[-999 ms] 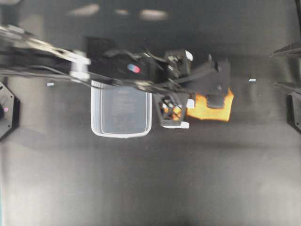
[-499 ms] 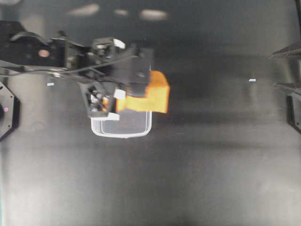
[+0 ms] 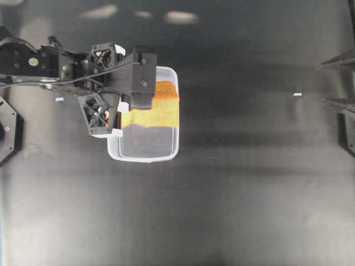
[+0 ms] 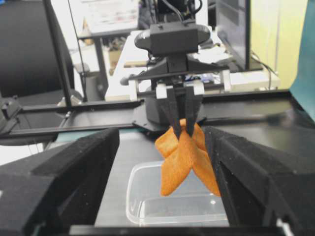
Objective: Place the orange towel into the container with the left arm.
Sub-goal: 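Lower the towel into the container with the left gripper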
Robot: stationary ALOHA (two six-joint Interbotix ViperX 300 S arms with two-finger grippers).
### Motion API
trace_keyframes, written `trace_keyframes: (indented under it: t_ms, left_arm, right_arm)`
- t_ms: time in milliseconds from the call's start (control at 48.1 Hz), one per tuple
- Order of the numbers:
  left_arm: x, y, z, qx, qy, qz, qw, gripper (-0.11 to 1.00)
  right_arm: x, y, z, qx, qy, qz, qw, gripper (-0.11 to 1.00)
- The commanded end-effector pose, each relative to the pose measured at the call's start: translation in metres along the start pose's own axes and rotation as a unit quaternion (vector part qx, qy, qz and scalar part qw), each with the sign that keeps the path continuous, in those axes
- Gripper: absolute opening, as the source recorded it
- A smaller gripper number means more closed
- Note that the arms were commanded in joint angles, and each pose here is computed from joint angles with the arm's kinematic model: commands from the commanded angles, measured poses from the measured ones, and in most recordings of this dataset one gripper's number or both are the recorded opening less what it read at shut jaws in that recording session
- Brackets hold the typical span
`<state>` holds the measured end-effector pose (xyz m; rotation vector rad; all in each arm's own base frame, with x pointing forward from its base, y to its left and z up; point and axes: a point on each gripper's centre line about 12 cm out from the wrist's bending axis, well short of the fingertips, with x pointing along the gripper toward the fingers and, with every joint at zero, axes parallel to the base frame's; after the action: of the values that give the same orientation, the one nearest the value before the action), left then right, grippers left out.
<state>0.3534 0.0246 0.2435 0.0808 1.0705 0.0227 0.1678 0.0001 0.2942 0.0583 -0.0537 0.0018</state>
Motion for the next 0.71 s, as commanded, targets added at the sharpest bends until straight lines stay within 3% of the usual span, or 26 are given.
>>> trace_keyframes:
  t_ms: [0, 354, 582, 686]
  left_arm:
    - [0.0, 0.002, 0.003, 0.0, -0.006, 0.002, 1.0, 0.06]
    - [0.014, 0.005, -0.002, -0.005, 0.004, 0.003, 1.0, 0.11]
    - [0.016, 0.005, 0.001, -0.014, -0.004, 0.004, 0.9999, 0.75]
    - [0.011, 0.005, 0.006, -0.015, -0.02, 0.005, 0.9997, 0.91]
  right_arm:
    - [0.001, 0.001, 0.003, 0.002, -0.005, 0.002, 1.0, 0.69]
    - [0.001, 0.001, 0.004, 0.002, -0.009, 0.002, 1.0, 0.69]
    - [0.001, 0.0, 0.004, 0.003, -0.009, 0.001, 1.0, 0.69]
    - [0.001, 0.001, 0.004, 0.002, -0.009, 0.002, 1.0, 0.69]
